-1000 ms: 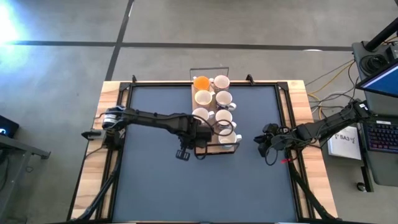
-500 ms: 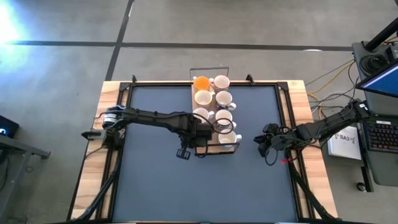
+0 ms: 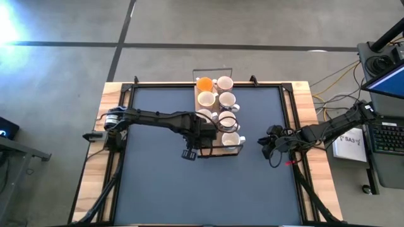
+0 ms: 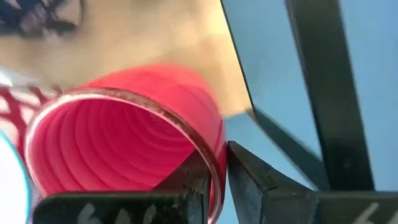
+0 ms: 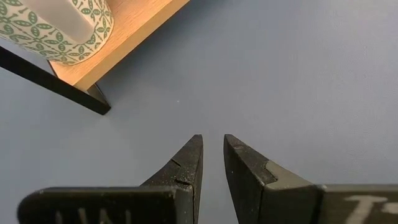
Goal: Place coffee mugs
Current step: Put the red mug on the shelf
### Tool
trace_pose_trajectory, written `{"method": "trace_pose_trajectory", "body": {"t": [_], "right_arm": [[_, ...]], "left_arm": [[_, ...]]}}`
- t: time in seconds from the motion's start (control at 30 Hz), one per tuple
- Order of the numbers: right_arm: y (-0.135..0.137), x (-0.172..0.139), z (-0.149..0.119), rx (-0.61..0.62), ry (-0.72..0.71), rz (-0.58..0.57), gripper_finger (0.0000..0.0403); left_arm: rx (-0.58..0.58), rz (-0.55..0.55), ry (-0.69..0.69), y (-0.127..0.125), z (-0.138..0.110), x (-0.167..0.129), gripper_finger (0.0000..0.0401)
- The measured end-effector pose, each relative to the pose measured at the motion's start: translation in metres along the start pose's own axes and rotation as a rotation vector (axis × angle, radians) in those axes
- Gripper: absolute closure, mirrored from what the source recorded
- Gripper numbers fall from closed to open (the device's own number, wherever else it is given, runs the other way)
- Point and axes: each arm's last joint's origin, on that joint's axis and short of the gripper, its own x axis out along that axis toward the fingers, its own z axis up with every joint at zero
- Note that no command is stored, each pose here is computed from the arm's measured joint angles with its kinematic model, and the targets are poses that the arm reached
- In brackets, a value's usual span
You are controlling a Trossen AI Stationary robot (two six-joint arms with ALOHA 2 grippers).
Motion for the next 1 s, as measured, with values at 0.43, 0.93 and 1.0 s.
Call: {"method": "trace_pose_trajectory", "body": {"t": [0.43, 0.93, 1.0], "right_arm": [[0.0, 0.0, 0.0, 0.0, 0.0, 0.0, 0.0349], [0.0, 0.0, 0.0, 0.0, 0.0, 0.0, 0.0349], [0.0, 0.0, 0.0, 0.0, 0.0, 0.0, 0.0349]], "left_arm": [[-0.053, -0.001, -0.05, 0.0017, 0.0052, -0.0052, 0.0372], [-0.108, -0.023, -0.057, 0.0014, 0.0056, -0.0052, 0.0365], [-0.105, -0.023, -0.058, 0.0014, 0.0056, -0.0052, 0.0355]]}}
